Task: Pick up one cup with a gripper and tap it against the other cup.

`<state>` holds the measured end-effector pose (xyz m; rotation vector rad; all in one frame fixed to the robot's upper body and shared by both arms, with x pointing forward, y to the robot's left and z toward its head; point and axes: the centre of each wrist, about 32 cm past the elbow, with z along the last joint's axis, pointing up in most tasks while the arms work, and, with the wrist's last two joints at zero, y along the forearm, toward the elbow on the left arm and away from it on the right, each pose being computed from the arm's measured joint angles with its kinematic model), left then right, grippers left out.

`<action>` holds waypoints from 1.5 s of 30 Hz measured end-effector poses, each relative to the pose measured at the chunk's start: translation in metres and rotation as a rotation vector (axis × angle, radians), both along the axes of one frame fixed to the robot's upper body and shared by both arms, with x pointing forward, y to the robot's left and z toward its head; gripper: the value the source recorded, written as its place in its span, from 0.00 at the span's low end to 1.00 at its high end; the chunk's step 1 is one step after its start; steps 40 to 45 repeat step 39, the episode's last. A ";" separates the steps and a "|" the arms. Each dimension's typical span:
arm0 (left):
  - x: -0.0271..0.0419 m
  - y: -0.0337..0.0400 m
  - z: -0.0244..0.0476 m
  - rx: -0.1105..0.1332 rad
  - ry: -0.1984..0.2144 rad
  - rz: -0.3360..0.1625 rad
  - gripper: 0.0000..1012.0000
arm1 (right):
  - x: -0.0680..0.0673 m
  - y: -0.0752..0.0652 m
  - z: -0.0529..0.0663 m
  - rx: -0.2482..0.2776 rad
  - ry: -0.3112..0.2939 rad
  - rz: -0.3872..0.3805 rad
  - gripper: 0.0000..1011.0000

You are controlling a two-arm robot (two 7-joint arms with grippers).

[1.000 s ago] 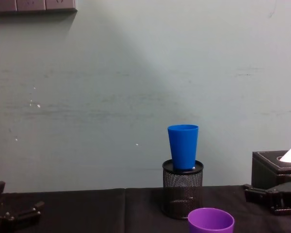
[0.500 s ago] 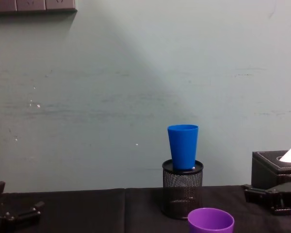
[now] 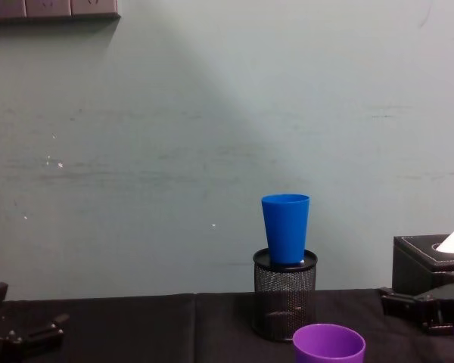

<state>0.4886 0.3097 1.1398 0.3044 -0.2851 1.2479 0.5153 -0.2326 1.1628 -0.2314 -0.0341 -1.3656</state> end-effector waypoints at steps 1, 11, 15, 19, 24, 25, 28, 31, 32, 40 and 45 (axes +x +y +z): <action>0.0000 0.0000 0.0000 0.000 0.000 0.000 0.99 | 0.000 0.000 0.000 0.000 0.000 0.000 0.99; 0.0000 0.0000 0.0000 0.000 0.000 0.000 0.99 | 0.000 0.000 0.000 0.000 0.000 -0.001 0.99; 0.0000 0.0000 0.0000 0.000 0.000 0.000 0.99 | 0.000 0.000 0.000 0.000 0.000 -0.001 0.99; 0.0000 0.0000 0.0000 0.000 0.000 0.000 0.99 | 0.000 0.000 0.000 0.000 0.000 -0.001 0.99; 0.0000 0.0000 0.0000 0.000 0.000 0.000 0.99 | 0.000 0.000 0.000 0.000 0.000 -0.001 0.99; 0.0000 0.0000 0.0000 0.000 0.000 0.000 0.99 | 0.000 0.000 0.000 0.000 0.000 -0.001 0.99; 0.0000 0.0000 0.0000 0.000 0.000 0.000 0.99 | 0.000 0.000 0.000 0.000 0.000 -0.001 0.99; 0.0000 0.0000 0.0000 0.000 0.000 0.000 0.99 | 0.000 0.000 0.000 0.000 0.000 -0.001 0.99; 0.0000 0.0000 0.0000 0.000 0.000 0.000 0.99 | 0.000 0.000 0.000 0.000 0.000 -0.001 0.99; 0.0000 0.0000 0.0000 0.000 0.000 0.000 0.99 | 0.000 0.000 0.000 0.000 0.000 -0.001 0.99; 0.0000 0.0000 0.0000 0.000 0.000 0.000 0.99 | 0.000 0.000 0.000 0.000 0.000 -0.001 0.99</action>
